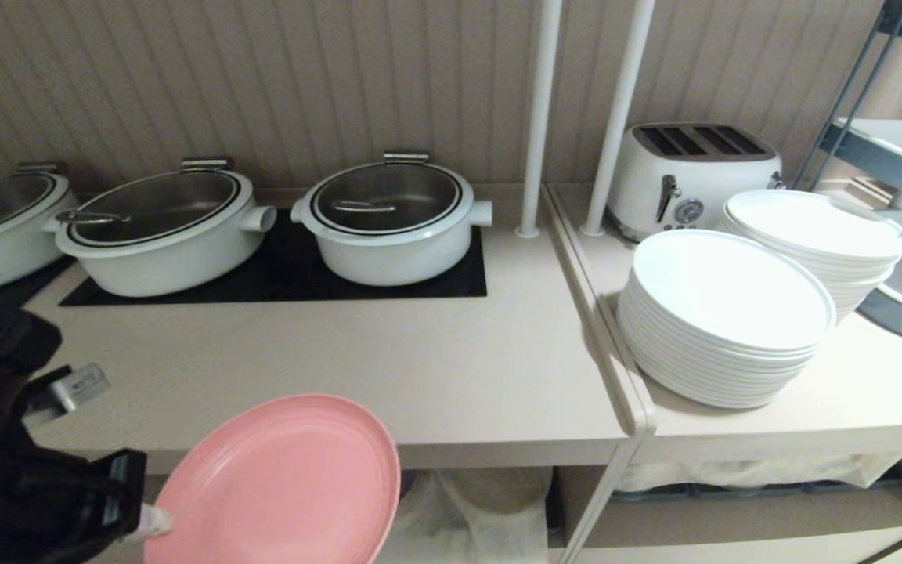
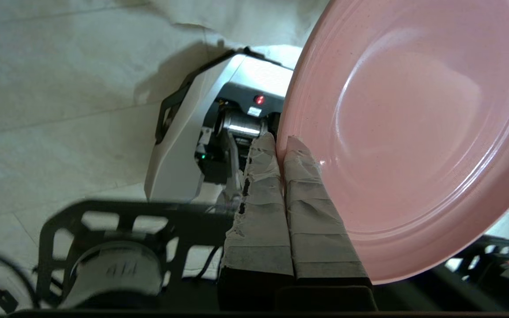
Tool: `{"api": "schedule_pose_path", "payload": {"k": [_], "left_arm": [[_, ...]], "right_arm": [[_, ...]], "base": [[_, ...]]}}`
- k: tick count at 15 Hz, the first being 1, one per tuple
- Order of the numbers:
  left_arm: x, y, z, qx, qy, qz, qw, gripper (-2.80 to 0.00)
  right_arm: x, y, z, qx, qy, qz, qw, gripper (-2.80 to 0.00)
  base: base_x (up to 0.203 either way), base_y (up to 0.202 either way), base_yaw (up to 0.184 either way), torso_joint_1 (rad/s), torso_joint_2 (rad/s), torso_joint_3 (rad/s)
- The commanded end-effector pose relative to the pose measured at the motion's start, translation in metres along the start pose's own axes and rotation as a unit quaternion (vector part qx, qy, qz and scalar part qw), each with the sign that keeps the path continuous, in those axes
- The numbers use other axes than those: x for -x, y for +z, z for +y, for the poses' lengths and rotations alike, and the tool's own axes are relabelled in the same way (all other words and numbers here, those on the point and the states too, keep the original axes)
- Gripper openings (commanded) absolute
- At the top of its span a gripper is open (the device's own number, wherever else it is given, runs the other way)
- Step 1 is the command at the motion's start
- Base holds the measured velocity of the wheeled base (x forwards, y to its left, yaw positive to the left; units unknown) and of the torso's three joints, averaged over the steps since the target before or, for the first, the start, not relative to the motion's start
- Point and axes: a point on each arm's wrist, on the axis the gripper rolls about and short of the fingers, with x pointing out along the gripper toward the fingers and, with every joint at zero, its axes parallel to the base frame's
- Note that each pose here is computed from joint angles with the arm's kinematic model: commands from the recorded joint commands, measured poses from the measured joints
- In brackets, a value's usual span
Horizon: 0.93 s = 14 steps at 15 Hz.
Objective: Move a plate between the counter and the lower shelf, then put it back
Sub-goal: Put the plate in the cupboard
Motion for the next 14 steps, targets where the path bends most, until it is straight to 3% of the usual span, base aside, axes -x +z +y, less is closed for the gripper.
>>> {"api": "schedule_pose_path", "payload": {"k": [1, 5, 9, 14], "left_arm": [[0.015, -0.028, 0.015, 0.003, -0.015, -0.028, 0.9995, -2.8], [0.022, -0.065, 0.035, 0.008, -0.018, -0.043, 0.9989, -2.8], [0.022, -0.092, 0.05, 0.011, -0.009, -0.03, 0.9994, -2.8], [0.018, -0.099, 0.055, 0.011, -0.011, -0.024, 0.9996, -2.8]], "right_arm": [[0.0, 0.0, 0.0, 0.0, 0.0, 0.0, 1.0, -2.8], [0.0, 0.0, 0.0, 0.0, 0.0, 0.0, 1.0, -2.8], [0.0, 0.0, 0.0, 0.0, 0.0, 0.0, 1.0, -2.8], [0.0, 0.0, 0.0, 0.0, 0.0, 0.0, 1.0, -2.8]], "base": [[0.0, 0.0, 0.0, 0.0, 0.0, 0.0], [0.0, 0.0, 0.0, 0.0, 0.0, 0.0], [0.0, 0.0, 0.0, 0.0, 0.0, 0.0], [0.0, 0.0, 0.0, 0.0, 0.0, 0.0]]}}
